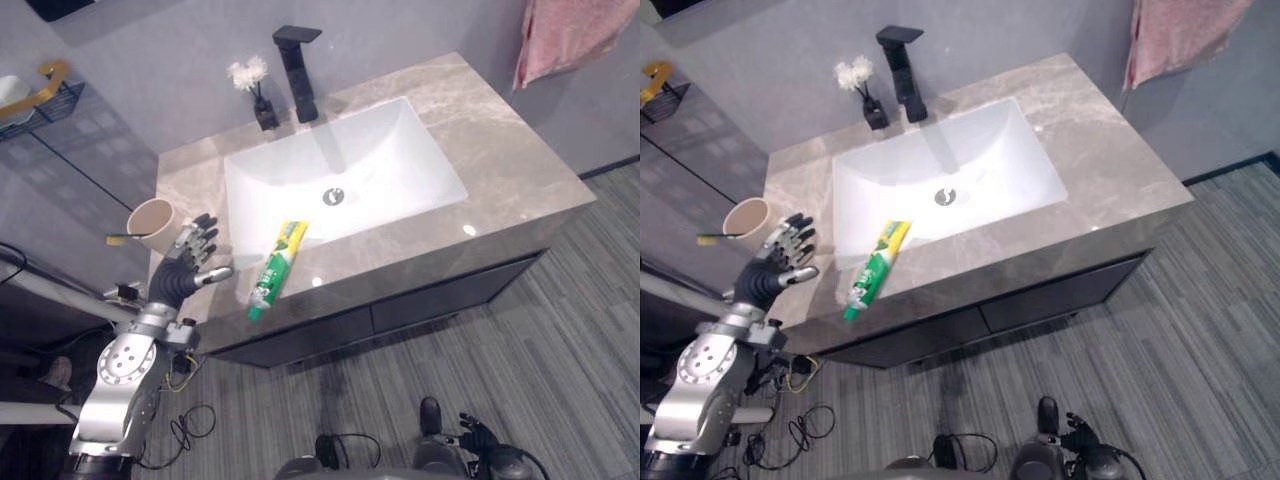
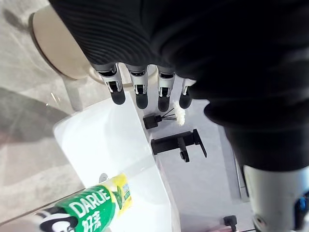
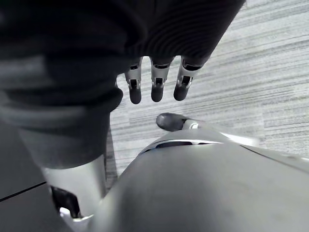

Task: Organize washtable

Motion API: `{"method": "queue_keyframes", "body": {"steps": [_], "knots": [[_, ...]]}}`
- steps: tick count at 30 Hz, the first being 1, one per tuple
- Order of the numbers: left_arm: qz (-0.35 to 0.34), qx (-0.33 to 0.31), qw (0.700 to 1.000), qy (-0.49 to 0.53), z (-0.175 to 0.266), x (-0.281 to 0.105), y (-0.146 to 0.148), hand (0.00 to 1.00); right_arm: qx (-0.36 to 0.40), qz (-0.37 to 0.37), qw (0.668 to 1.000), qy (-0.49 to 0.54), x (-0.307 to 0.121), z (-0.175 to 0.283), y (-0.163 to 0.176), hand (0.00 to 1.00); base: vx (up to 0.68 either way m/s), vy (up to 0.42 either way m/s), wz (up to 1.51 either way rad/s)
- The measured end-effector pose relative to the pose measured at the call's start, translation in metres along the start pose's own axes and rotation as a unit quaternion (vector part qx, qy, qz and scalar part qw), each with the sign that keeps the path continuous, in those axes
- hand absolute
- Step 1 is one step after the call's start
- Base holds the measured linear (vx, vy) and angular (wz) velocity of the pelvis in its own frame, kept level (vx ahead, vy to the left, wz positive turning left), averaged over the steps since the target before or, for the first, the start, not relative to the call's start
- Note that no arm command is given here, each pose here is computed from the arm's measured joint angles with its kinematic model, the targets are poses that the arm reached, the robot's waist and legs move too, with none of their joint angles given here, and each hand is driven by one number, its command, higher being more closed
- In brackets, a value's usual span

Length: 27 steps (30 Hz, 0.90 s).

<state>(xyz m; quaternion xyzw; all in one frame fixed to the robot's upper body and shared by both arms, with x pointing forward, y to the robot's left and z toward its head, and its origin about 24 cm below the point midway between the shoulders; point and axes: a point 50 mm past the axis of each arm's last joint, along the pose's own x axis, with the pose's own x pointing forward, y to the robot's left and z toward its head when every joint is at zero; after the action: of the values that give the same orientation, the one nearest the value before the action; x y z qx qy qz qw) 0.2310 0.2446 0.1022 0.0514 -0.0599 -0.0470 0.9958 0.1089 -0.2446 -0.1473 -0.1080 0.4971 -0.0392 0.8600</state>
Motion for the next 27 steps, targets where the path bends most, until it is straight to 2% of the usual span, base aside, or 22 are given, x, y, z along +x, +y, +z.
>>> {"method": "queue_keyframes", "body": {"steps": [9, 15, 27], "knots": [[-0.004, 0.007, 1.0, 0.022, -0.009, 0.003, 0.002, 0.0, -0.002, 0.003, 1.0, -0.014, 0.002, 0.01, -0.001, 0.0, 0.0, 0.001, -0.02], [0.003, 0.037, 0.998, 0.046, -0.017, 0.005, 0.004, 0.0, -0.004, 0.007, 1.0, -0.024, 0.004, 0.017, -0.002, 0.0, 0.0, 0.002, -0.11], [0.004, 0.02, 0.999, 0.046, -0.02, 0.011, -0.002, 0.0, -0.009, -0.001, 0.999, -0.038, 0.006, 0.028, -0.009, 0.0, 0.01, 0.0, -0.15]]}}
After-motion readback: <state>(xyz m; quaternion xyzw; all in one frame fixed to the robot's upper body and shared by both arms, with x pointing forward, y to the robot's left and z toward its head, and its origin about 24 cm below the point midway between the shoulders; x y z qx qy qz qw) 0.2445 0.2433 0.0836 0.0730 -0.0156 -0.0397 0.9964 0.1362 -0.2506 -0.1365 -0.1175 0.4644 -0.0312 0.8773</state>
